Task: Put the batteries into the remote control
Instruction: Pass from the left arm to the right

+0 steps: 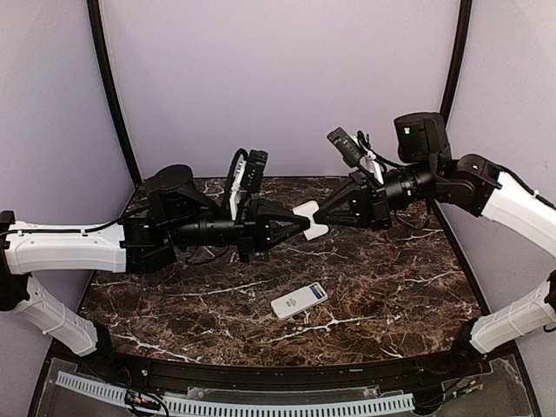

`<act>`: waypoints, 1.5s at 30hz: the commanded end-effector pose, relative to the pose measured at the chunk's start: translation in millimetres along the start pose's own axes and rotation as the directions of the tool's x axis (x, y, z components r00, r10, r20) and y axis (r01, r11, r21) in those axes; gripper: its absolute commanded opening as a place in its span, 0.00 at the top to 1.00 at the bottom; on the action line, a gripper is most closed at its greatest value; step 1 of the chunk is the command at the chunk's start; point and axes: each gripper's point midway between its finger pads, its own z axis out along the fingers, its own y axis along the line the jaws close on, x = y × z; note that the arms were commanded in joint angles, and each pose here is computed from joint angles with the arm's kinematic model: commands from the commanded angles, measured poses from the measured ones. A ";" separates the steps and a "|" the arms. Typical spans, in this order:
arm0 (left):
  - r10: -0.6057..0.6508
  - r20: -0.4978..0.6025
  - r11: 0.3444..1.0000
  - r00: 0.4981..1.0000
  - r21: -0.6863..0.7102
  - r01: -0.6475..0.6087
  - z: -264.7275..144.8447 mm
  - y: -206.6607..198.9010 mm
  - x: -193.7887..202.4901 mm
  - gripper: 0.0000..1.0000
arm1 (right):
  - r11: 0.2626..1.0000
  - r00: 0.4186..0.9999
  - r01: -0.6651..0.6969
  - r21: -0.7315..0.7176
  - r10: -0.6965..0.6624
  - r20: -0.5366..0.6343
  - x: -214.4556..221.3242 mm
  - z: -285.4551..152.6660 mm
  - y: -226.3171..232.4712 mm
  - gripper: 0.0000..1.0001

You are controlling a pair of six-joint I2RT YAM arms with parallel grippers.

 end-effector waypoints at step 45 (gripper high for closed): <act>-0.879 -0.072 0.451 0.472 -0.449 0.771 90.7 165.3 231.5 1.00 | 0.460 0.716 -0.559 0.689 0.688 0.121 189.0 -86.1 -154.8 0.41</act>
